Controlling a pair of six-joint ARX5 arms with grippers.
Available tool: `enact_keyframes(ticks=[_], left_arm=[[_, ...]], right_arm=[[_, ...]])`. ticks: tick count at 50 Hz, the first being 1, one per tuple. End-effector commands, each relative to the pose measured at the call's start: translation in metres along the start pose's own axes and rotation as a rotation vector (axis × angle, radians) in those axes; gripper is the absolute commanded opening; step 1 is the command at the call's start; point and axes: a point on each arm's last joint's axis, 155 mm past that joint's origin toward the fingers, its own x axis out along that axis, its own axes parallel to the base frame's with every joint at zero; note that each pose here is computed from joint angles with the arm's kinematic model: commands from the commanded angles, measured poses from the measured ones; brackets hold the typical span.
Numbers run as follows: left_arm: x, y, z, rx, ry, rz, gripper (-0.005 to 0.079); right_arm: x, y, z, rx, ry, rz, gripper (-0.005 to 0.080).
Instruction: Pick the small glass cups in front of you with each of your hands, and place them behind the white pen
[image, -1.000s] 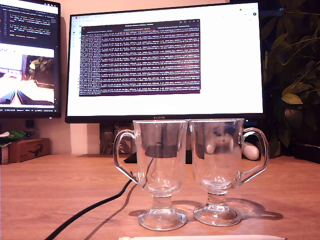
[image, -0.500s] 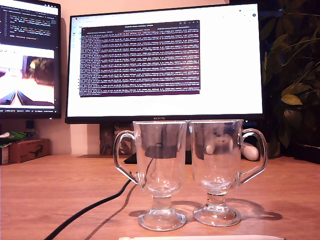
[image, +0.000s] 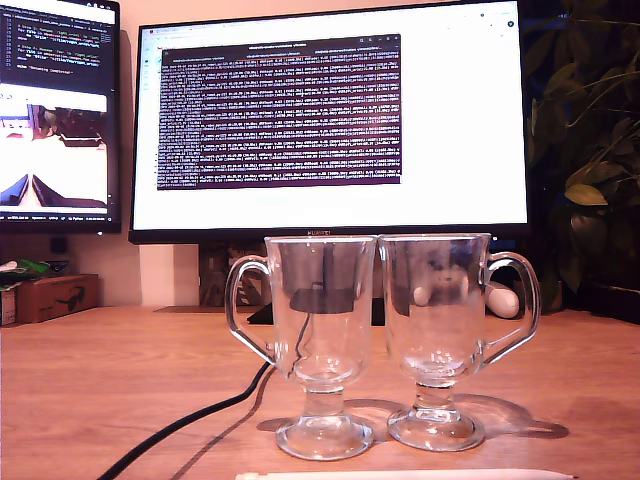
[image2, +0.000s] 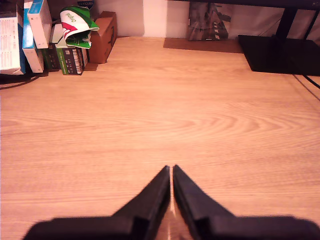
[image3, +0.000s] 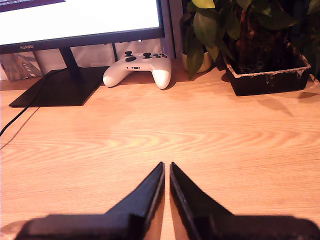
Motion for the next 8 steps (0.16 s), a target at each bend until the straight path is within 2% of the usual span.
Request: enact_keyframes(ticks=[1, 8], left_arm=[[0.0029, 0.0010, -0.0180, -0.008, 0.046, 0.000, -0.0018], [0.0029, 0.0010, -0.0180, -0.008, 0.046, 0.000, -0.0018]], right_arm=[[0.0013, 0.0007, -0.0022, 0.001, -0.003, 0.005, -0.0008], [0.0013, 0.0007, -0.0022, 0.001, -0.003, 0.005, -0.0008]])
